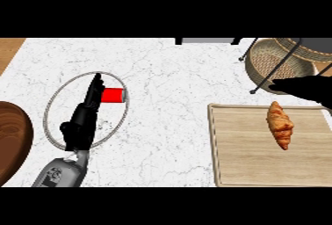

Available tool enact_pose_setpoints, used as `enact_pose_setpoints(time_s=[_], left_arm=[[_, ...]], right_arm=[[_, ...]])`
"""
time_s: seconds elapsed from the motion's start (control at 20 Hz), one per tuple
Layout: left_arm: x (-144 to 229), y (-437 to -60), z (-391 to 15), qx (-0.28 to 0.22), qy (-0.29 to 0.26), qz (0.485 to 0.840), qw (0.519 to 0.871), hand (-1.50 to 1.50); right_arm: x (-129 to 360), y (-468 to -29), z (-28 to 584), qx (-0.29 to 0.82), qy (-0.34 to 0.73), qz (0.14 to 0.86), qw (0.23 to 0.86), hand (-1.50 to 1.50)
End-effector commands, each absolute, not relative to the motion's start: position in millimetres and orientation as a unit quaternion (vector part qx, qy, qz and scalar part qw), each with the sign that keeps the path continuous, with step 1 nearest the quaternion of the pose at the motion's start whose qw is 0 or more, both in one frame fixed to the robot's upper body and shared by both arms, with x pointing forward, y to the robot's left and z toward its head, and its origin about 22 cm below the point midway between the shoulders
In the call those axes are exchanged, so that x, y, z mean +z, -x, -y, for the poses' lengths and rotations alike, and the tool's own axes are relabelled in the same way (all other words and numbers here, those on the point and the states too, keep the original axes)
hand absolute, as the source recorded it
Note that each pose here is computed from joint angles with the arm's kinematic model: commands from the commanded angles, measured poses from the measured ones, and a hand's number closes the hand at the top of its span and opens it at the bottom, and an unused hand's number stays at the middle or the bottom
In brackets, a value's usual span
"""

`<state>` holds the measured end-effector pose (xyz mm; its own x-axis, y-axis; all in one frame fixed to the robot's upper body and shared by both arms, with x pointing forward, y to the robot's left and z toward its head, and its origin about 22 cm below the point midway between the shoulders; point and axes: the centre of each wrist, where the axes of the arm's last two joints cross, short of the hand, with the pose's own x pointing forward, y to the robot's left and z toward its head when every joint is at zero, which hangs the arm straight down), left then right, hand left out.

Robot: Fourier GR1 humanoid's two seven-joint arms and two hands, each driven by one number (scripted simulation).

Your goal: Pick the croissant from the tray and place it in the tiered basket

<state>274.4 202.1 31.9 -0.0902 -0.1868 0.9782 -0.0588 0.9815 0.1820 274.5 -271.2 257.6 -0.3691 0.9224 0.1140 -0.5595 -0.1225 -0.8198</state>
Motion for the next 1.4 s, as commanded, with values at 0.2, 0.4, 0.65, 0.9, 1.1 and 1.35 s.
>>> enact_pose_setpoints(time_s=[0.2, 0.4, 0.65, 0.9, 1.1, 1.35], left_arm=[[47, -283, -185, -0.046, -0.084, 0.736, 0.671, 0.00], [38, -274, -224, -0.049, -0.078, 0.740, 0.666, 0.00], [20, -273, -189, -0.046, -0.084, 0.736, 0.670, 0.00], [27, -274, -193, -0.041, -0.087, 0.735, 0.671, 0.00], [46, -268, -181, -0.048, -0.074, 0.742, 0.664, 0.00], [33, -277, -195, -0.052, -0.087, 0.742, 0.663, 0.00]], right_arm=[[247, -274, 265, 0.738, 0.249, 0.342, 0.526, -1.50], [240, -266, 276, 0.744, 0.267, 0.332, 0.514, -1.50], [246, -279, 263, 0.751, 0.296, 0.326, 0.492, -1.50], [229, -279, 269, 0.774, 0.285, 0.316, 0.469, -1.50], [226, -281, 265, 0.791, 0.285, 0.326, 0.433, -1.50], [185, -273, 263, 0.780, 0.318, 0.336, 0.422, -1.50]])
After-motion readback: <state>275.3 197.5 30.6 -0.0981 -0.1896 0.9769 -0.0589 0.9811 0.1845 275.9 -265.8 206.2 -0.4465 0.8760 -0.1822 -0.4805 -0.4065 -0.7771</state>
